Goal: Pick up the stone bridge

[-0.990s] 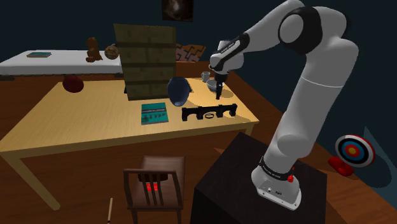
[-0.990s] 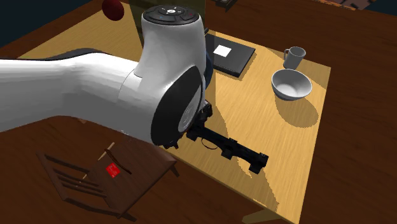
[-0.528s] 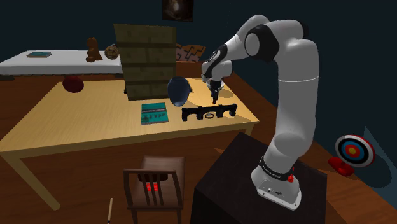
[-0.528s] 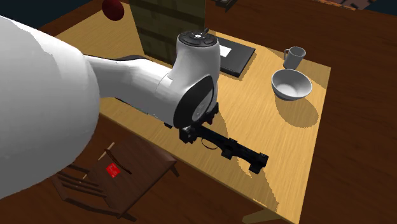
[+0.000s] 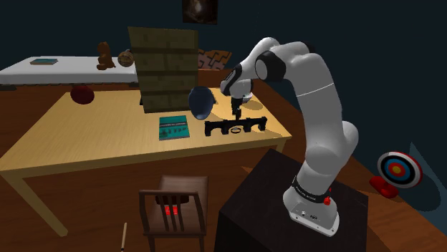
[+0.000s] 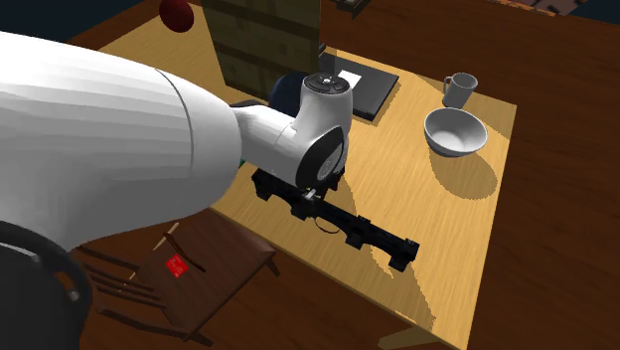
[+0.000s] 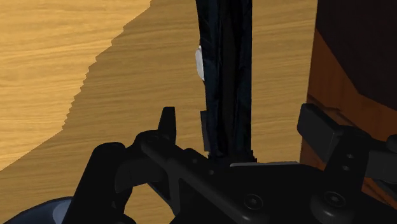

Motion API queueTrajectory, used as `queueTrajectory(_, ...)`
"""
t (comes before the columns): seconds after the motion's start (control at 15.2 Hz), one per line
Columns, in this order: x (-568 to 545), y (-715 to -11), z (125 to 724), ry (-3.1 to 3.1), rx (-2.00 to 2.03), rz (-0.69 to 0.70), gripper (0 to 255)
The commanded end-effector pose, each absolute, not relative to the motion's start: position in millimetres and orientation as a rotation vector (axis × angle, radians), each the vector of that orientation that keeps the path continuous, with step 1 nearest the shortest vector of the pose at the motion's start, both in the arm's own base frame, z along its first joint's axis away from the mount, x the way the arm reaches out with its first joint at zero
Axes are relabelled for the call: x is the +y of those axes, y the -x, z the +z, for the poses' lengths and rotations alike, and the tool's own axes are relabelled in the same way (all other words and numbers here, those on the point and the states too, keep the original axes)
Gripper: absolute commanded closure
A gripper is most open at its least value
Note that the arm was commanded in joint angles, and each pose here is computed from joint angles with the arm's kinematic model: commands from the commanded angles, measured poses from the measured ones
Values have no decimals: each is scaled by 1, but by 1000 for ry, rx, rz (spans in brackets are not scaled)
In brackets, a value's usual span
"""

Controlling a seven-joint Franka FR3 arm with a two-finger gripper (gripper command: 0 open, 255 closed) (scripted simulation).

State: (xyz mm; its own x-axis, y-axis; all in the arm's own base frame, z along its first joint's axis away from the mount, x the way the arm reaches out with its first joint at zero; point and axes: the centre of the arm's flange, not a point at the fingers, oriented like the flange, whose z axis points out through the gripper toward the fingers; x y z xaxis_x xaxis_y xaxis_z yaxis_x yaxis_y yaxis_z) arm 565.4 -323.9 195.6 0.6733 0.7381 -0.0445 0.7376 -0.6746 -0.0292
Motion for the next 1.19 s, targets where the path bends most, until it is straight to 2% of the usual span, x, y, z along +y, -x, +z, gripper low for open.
queueTrajectory(0.0, -325, -568, 184, 2859, -1276, 84, 0)
queueTrajectory(0.46, -325, -568, 154, 2859, -1276, 84, 0)
queueTrajectory(0.53, -324, -568, 155, 2859, -1276, 84, 255)
queueTrajectory(1.12, -325, -568, 154, 2859, -1276, 84, 255)
